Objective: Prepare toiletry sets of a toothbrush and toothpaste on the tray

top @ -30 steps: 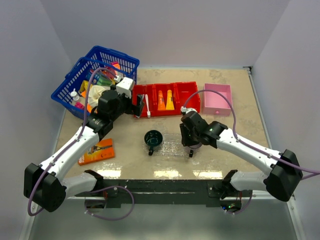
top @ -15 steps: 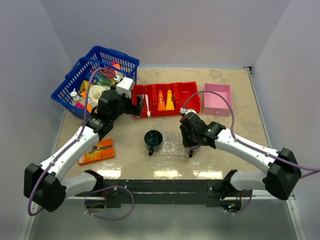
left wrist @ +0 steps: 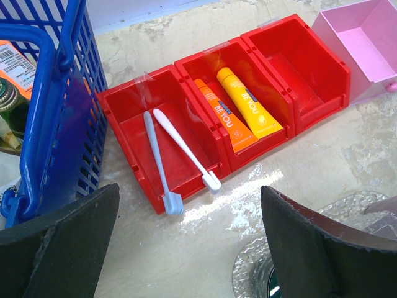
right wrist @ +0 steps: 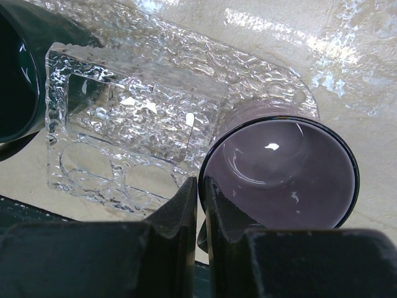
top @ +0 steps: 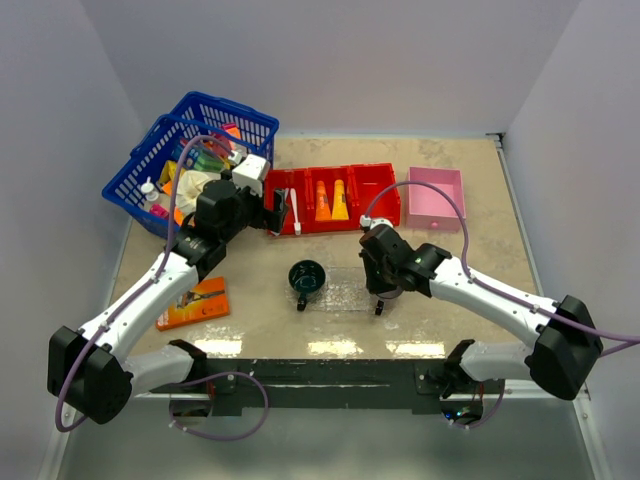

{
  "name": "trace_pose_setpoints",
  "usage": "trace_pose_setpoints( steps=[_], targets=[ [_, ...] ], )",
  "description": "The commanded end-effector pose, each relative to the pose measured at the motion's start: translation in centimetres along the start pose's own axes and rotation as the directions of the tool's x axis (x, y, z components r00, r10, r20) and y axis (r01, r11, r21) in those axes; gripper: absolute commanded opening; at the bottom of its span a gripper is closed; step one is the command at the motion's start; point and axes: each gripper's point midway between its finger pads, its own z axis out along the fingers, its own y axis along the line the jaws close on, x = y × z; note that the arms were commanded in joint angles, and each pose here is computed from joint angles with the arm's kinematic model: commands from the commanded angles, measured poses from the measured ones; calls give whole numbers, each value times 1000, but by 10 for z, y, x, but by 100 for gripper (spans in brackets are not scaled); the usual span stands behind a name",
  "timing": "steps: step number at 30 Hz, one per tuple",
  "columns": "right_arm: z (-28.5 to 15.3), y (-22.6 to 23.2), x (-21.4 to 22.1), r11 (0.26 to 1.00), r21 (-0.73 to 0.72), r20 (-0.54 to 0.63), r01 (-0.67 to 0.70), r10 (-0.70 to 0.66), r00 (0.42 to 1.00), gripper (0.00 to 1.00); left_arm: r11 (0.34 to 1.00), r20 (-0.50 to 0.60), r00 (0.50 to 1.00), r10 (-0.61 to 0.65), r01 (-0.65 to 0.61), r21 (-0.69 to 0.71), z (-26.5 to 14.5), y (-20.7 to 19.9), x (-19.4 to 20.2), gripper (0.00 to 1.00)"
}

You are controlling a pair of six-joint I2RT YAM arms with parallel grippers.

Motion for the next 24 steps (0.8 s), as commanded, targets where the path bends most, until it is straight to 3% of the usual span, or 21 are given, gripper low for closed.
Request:
trace_pose_setpoints(
  steps=[1,7,17,24],
  targets=[
    [0,-2,3,1000,17,-7,18,-18,1000,12,1000,44,999,6,-6,8,0,-1,-15,100],
    [-5,-6,2,999,30,-1,20,-20,1000,16,1000,44,999,6,-6,8,-1,-1,-15,100],
    [-35,-30,-9,989,134,77,-63,53,996,45,1000,44,999,4,-5,6,-1,-1,-15,100],
    [-40,-68,-8,966,148,94,-212,200,975,47,1000,46,999,0,0,7,-1,-1,-16,100]
  ],
)
